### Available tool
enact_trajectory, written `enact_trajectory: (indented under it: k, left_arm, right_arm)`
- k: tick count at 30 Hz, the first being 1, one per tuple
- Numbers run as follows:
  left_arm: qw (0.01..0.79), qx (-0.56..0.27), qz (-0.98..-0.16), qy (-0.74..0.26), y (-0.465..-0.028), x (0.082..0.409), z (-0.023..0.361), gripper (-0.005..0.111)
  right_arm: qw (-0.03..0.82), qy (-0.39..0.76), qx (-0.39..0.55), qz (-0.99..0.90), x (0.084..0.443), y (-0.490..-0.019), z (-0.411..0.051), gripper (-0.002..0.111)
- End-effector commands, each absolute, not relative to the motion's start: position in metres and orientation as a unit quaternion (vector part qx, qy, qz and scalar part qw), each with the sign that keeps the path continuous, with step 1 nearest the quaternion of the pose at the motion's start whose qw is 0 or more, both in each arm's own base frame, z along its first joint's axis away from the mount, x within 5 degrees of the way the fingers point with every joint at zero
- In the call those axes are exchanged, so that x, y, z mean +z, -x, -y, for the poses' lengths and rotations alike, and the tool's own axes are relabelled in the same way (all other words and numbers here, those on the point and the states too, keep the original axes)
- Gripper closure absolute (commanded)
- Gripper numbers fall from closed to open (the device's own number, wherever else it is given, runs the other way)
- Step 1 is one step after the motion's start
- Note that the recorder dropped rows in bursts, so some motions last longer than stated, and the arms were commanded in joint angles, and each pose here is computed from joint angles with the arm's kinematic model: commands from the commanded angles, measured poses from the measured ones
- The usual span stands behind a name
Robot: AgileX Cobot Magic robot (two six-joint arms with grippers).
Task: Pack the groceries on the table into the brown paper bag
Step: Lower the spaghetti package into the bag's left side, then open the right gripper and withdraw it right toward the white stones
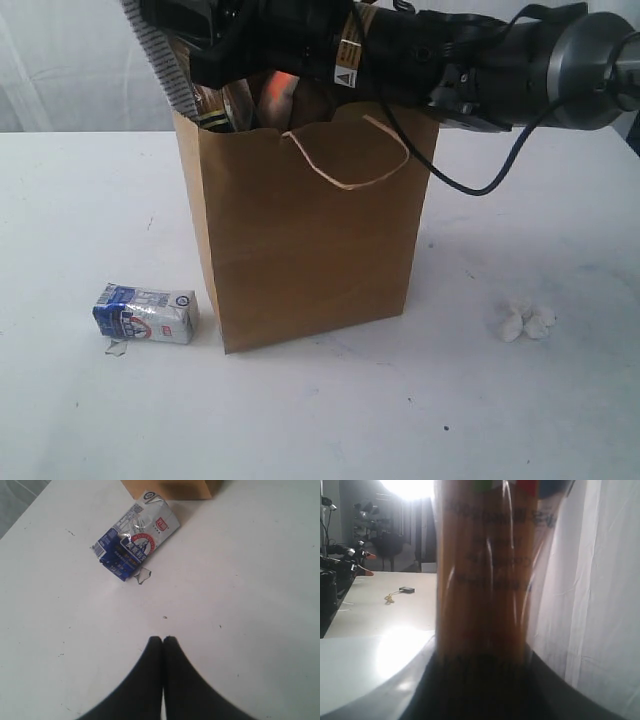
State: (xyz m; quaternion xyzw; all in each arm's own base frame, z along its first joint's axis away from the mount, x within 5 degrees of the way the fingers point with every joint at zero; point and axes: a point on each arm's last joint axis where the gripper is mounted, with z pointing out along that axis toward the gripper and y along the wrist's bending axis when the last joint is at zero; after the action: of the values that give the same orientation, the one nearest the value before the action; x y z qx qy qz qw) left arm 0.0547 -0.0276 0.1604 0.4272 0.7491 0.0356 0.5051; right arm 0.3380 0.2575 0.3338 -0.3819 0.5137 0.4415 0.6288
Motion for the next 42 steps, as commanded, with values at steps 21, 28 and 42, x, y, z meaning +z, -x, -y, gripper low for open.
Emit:
enact_trajectory:
  k: [21,28,42]
  left_arm:
    - [0.507,0.034,-0.75,-0.423,-0.054,0.159,0.027,0.107]
    - [0.507,0.034,-0.75,-0.423,-0.054,0.159,0.027,0.107]
    - [0.507,0.034,-0.75,-0.423,-0.054,0.159,0.027,0.107]
  right_arm:
    - [0.636,0.343,0.452,-0.523,0.345,-0.343,-0.251,0.063]
    - [0.642,0.343,0.449,-0.519,0.35,-0.342,-0.247,0.063]
    - [0.652,0.345,0.427,-0.524,0.359,-0.312,-0.215,0.063]
